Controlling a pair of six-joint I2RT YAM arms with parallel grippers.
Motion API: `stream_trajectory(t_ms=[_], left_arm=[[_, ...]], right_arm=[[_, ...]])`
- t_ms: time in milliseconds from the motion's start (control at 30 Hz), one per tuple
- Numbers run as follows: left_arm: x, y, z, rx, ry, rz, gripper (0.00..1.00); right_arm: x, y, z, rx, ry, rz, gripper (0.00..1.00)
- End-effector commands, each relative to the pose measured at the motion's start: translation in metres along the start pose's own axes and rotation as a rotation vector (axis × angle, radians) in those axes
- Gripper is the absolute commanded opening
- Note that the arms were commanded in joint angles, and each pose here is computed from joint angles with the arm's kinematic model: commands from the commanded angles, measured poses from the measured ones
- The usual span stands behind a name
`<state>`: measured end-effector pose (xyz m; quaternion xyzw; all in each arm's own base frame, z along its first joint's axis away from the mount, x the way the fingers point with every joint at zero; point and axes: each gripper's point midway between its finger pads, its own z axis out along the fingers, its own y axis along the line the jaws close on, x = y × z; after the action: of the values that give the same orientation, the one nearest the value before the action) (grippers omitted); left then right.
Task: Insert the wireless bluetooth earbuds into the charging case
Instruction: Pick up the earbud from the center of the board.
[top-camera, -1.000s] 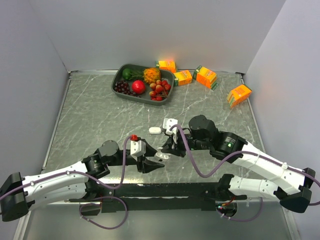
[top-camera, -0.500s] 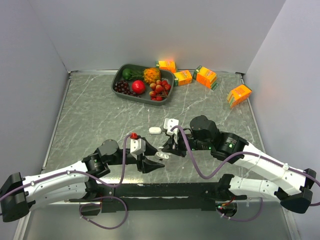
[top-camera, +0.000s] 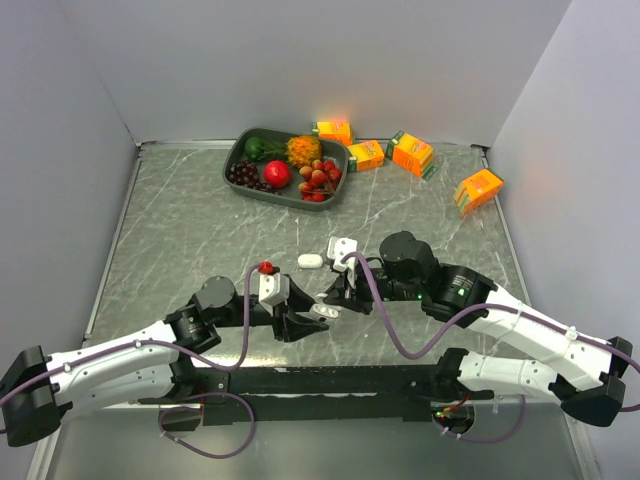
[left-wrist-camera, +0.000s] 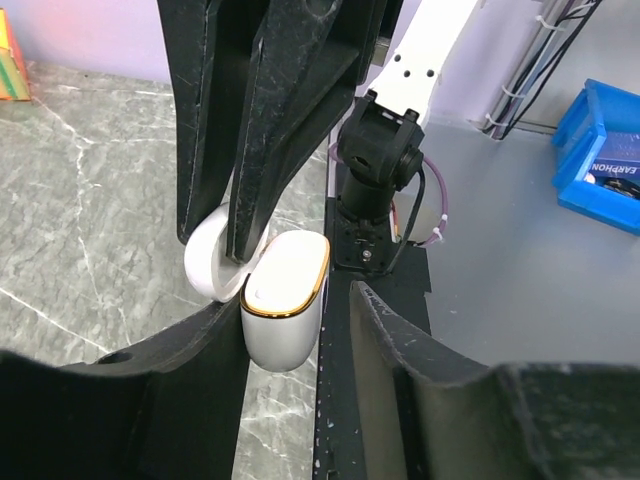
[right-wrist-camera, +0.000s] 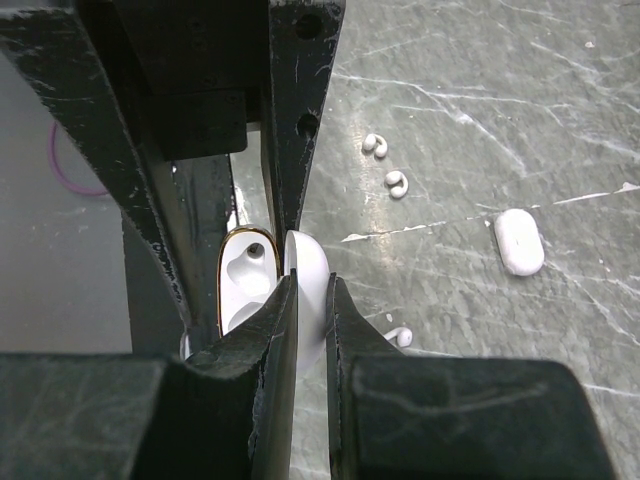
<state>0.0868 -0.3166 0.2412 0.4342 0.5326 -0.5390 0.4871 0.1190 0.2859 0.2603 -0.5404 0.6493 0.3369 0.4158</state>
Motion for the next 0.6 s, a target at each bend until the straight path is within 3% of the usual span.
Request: stream_trajectory(t_ms=[0, 233, 333, 367, 433, 533, 567], left_arm=[[-0.022, -0.008, 0.004, 0.052, -0.060, 0.022, 0.46], [-0.021, -0.008, 0.005, 0.059, -0.054, 0.020, 0.36], [-0.019, -0.007, 0.004, 0.056, -0.050, 0.018, 0.24], [-0.019, -0.007, 0.004, 0.056, -0.049, 0.017, 0.12], [-0.018, -0.008, 0.003, 0.057, -0.049, 0.019, 0.01], [-0.019, -0.011, 0.000, 0.068, -0.071, 0.025, 0.01], [-0.020, -0.011, 0.000, 0.064, -0.077, 0.024, 0.01]], right_arm=[[-0.017, 0.000, -0.003, 0.008, -0.064, -0.042, 0.00], [-0.016, 0.002, -0.002, 0.001, -0.063, -0.041, 0.00], [-0.018, 0.003, -0.004, 0.000, -0.069, -0.044, 0.00], [-0.018, 0.004, -0.004, -0.004, -0.070, -0.044, 0.00], [-0.022, 0.005, -0.008, -0.009, -0.088, -0.047, 0.00], [-0.027, 0.007, -0.011, -0.012, -0.110, -0.044, 0.14], [-0.027, 0.007, -0.012, -0.011, -0.110, -0.040, 0.24]])
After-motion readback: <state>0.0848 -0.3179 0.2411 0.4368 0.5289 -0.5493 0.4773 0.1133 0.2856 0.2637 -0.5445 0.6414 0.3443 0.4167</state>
